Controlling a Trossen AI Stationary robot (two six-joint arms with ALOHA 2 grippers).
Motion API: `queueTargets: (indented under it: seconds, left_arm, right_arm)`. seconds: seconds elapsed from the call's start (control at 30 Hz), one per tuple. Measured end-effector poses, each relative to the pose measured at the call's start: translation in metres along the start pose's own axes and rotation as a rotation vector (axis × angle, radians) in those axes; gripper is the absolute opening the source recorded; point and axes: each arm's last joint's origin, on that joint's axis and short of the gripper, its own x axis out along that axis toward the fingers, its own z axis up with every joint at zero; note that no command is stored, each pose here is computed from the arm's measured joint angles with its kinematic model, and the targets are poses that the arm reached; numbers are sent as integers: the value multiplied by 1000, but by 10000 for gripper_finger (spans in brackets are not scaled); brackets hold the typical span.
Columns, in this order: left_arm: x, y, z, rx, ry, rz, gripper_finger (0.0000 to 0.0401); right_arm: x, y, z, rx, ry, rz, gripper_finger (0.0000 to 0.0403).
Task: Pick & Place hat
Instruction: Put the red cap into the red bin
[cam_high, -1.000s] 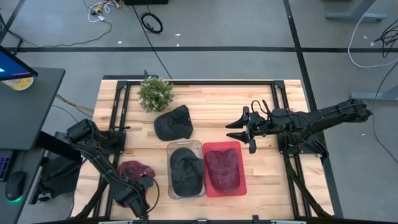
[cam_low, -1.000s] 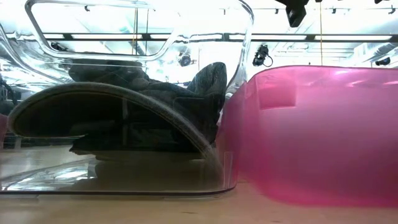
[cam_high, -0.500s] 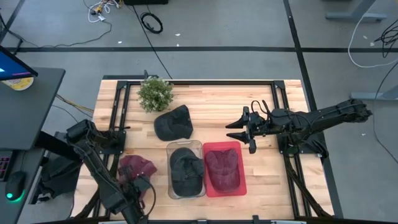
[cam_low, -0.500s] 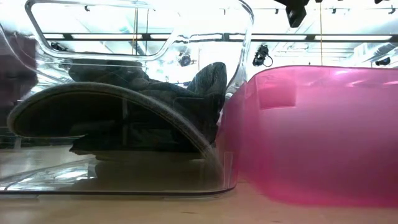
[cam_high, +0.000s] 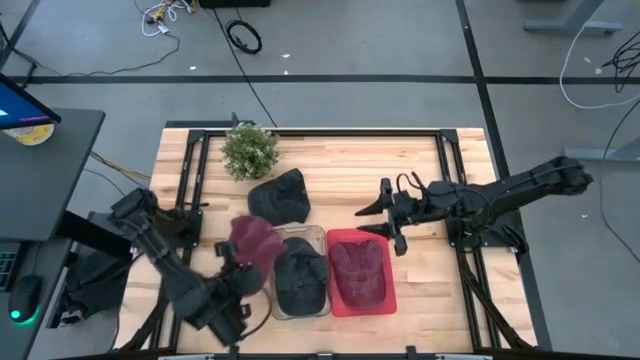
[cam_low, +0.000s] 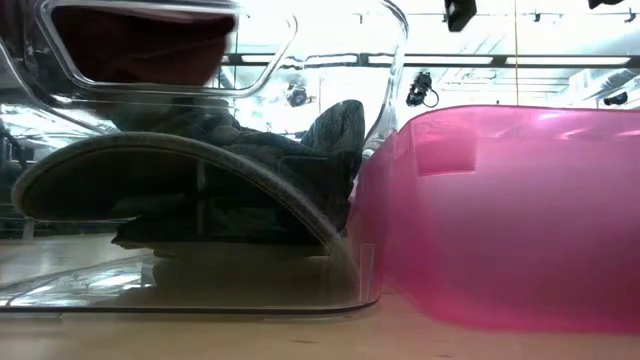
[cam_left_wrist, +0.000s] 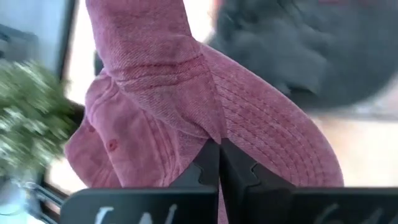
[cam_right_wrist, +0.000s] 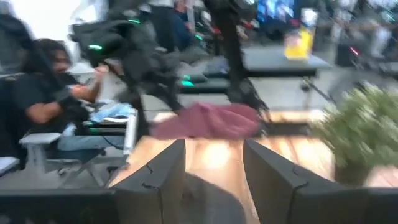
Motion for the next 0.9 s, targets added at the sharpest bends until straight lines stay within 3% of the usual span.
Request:
queueTargets:
  seconds: [0.23, 0.37, 0.5, 0.7, 0.9]
  left_arm:
    - [24, 23, 32, -7, -53, 95, 1]
    - [31, 25, 48, -32, -144, 96, 1]
    - [32, 20, 59, 22, -219, 58, 1]
    - [32, 14, 64, 73, -266, 43, 1]
    - [42, 4, 68, 153, -244, 18, 1]
  right_arm:
    - [5, 14, 2, -105, -65, 64, 164]
    - [12, 22, 4, -153, -48, 84, 164]
    - [29, 38, 11, -211, 6, 95, 164]
    - [67, 67, 18, -368, 184, 6, 164]
    - [104, 92, 29, -476, 217, -62, 164]
